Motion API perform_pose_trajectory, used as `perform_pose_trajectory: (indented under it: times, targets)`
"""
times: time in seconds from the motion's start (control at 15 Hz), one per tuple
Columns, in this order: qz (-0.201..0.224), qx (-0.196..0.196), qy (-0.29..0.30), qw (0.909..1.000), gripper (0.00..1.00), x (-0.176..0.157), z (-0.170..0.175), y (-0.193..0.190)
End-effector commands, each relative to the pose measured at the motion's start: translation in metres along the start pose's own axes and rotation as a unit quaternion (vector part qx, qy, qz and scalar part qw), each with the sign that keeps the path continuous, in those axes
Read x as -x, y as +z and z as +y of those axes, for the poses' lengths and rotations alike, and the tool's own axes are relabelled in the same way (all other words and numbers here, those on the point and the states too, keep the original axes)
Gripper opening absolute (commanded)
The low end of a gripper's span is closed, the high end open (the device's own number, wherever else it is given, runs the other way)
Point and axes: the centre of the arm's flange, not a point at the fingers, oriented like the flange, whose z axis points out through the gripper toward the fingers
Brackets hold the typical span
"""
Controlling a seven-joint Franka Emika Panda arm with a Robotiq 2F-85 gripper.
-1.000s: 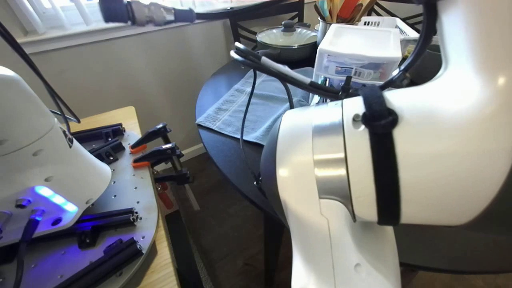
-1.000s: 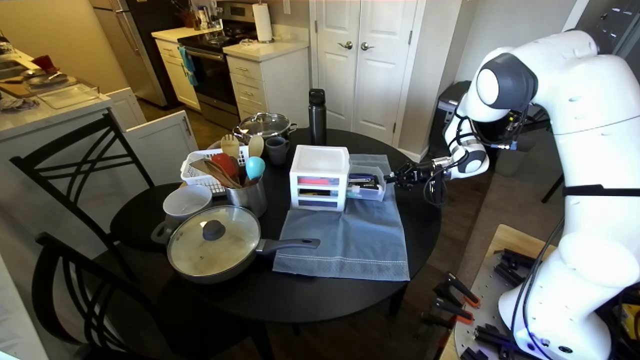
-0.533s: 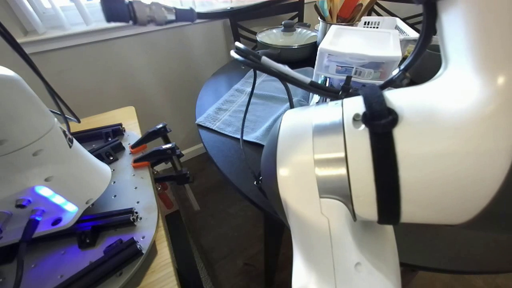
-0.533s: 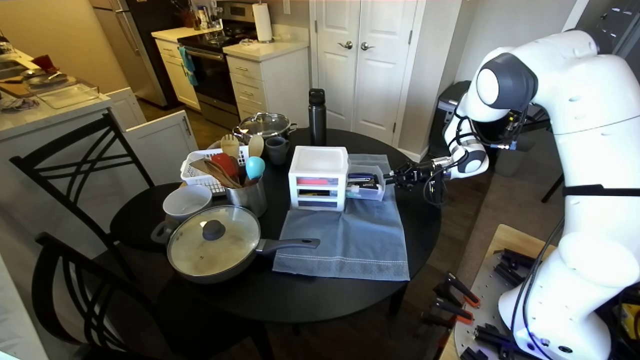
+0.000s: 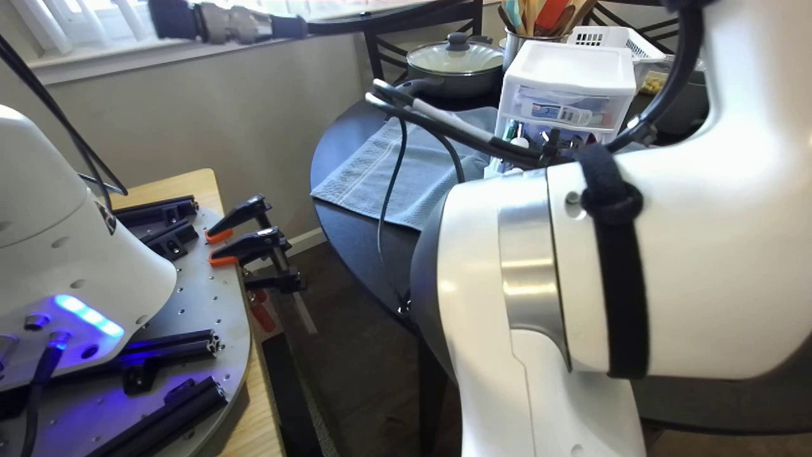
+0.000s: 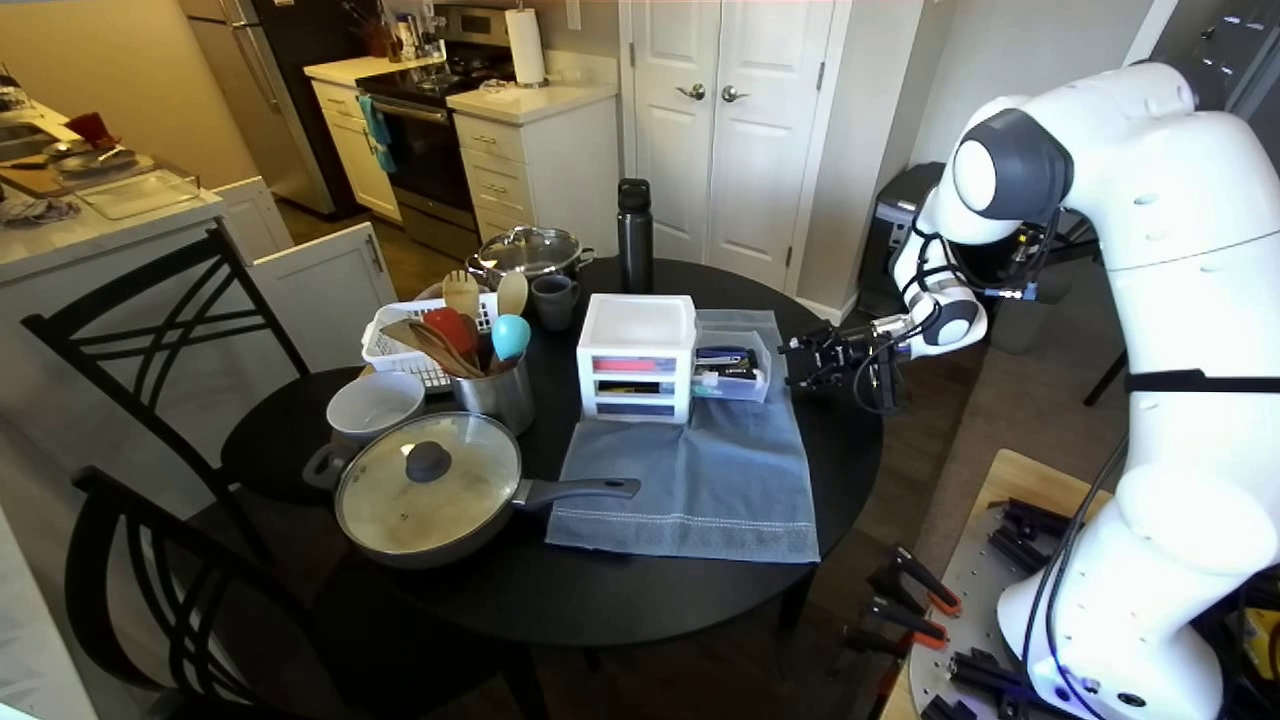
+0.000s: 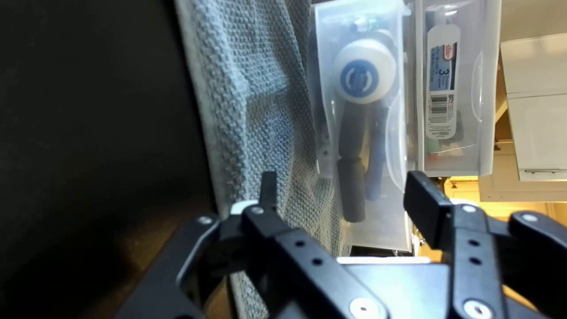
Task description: Pull out a drawer from the miniature cabinet
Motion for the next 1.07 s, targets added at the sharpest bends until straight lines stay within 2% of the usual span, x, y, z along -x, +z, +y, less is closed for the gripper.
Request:
perform_pose_trajectory:
  times: [0.0,0.47,1.0]
  targets:
    - [-0.013,0.002,-0.012,0.9998,1.0,-0.002,-0.005,-0.009]
    - [-0.051,-0.027,-0.025,0.9981,1.0,-0.005,-0.018,0.003]
    - [-0.12,-0.104,-0.041,0.9865,1.0,-0.005,-0.049,0.013]
